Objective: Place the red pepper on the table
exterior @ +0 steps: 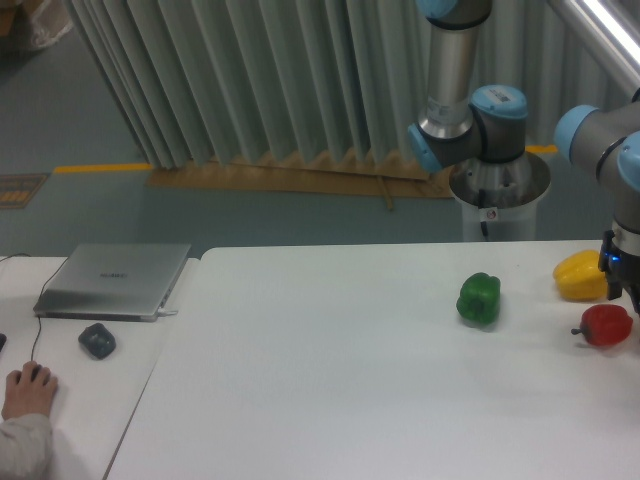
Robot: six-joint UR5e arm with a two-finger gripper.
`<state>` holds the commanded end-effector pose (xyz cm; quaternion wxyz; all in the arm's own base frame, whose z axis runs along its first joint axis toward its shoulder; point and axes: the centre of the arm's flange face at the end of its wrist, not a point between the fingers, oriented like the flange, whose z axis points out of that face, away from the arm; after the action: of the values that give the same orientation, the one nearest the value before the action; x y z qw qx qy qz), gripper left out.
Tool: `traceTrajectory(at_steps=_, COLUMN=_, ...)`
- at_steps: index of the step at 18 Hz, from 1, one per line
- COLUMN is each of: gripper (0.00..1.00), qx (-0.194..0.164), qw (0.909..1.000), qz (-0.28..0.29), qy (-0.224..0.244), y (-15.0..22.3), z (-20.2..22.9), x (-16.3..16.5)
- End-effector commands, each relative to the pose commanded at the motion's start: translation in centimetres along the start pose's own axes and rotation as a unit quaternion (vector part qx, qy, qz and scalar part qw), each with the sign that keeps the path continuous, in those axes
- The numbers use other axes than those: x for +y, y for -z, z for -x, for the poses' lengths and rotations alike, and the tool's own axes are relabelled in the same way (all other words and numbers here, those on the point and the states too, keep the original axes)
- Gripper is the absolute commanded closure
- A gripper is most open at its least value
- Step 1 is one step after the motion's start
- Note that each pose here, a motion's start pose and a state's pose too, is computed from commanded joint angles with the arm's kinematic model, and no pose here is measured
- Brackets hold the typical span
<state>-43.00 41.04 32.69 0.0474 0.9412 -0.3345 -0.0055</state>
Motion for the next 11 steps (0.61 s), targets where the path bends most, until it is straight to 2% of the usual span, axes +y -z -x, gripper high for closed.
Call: traceTrajectory(at_steps=11, gripper=0.00, qx=0.033, qw=0.9993, qz=-0.002, qy=-0.018, y=-3.2, z=-1.1, x=-1.7)
